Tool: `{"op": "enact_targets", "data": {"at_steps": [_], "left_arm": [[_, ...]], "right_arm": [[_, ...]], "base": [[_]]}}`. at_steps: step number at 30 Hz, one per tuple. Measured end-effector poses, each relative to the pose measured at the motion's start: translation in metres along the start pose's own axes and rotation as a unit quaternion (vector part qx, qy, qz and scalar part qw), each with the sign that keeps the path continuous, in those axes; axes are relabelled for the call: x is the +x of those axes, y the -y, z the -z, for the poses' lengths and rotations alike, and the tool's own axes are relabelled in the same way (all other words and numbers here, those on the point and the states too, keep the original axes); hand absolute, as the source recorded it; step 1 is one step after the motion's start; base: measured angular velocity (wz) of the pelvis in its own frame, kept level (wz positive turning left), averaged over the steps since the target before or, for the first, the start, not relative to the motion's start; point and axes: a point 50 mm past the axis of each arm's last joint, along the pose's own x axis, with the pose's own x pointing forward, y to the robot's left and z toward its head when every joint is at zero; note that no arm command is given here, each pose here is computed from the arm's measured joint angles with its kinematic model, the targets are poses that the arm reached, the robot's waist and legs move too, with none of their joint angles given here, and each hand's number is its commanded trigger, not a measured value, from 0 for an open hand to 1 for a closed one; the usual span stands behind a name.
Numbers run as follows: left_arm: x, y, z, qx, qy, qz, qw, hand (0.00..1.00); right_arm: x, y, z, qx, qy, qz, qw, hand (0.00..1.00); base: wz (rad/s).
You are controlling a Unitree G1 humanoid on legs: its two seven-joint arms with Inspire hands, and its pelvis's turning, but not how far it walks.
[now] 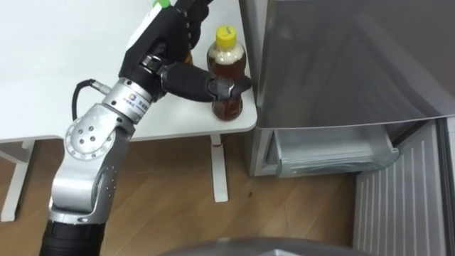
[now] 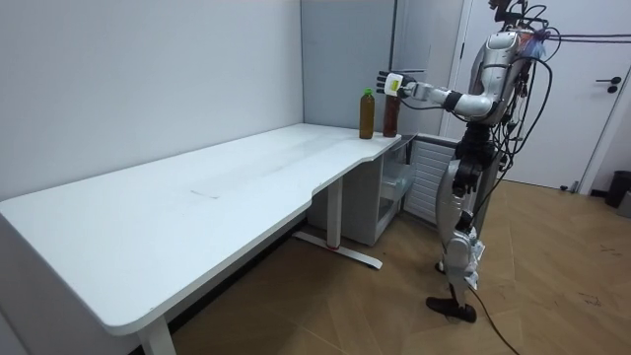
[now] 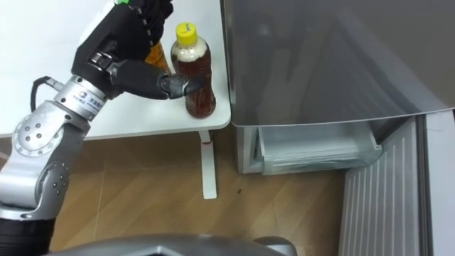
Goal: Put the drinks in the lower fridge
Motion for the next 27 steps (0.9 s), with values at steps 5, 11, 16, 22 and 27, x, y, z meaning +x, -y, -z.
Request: {"op": "enact_targets", "data": {"at_steps": [5,11,16,22,27], "left_arm": [[0.001,0.003,0.003,-0.004,-0.006,0.012,1.0,0.0],[0.001,0.003,0.005,-0.009,-0.009,0.015,1.0,0.0],[0.0,0.0,0.018,-0.043,-0.027,0.005,0.999,0.0],[-0.001,-0.001,0.022,-0.047,-0.035,0.001,0.998,0.0],[0.002,-0.003,0.028,-0.056,-0.044,-0.013,0.997,0.0]], "right_arm": [[0.0,0.001,-0.002,-0.001,0.003,0.002,1.0,0.0],[0.0,0.001,-0.002,-0.001,0.004,0.004,1.0,0.0],[0.0,0.002,-0.003,-0.003,0.007,0.018,1.0,0.0],[0.0,0.002,-0.004,-0.003,0.009,0.019,1.0,0.0],[0.0,0.003,-0.005,-0.004,0.011,0.022,1.0,0.0]], "base": [[0.0],[0.0],[0.0],[0.0],[0.0]]}}
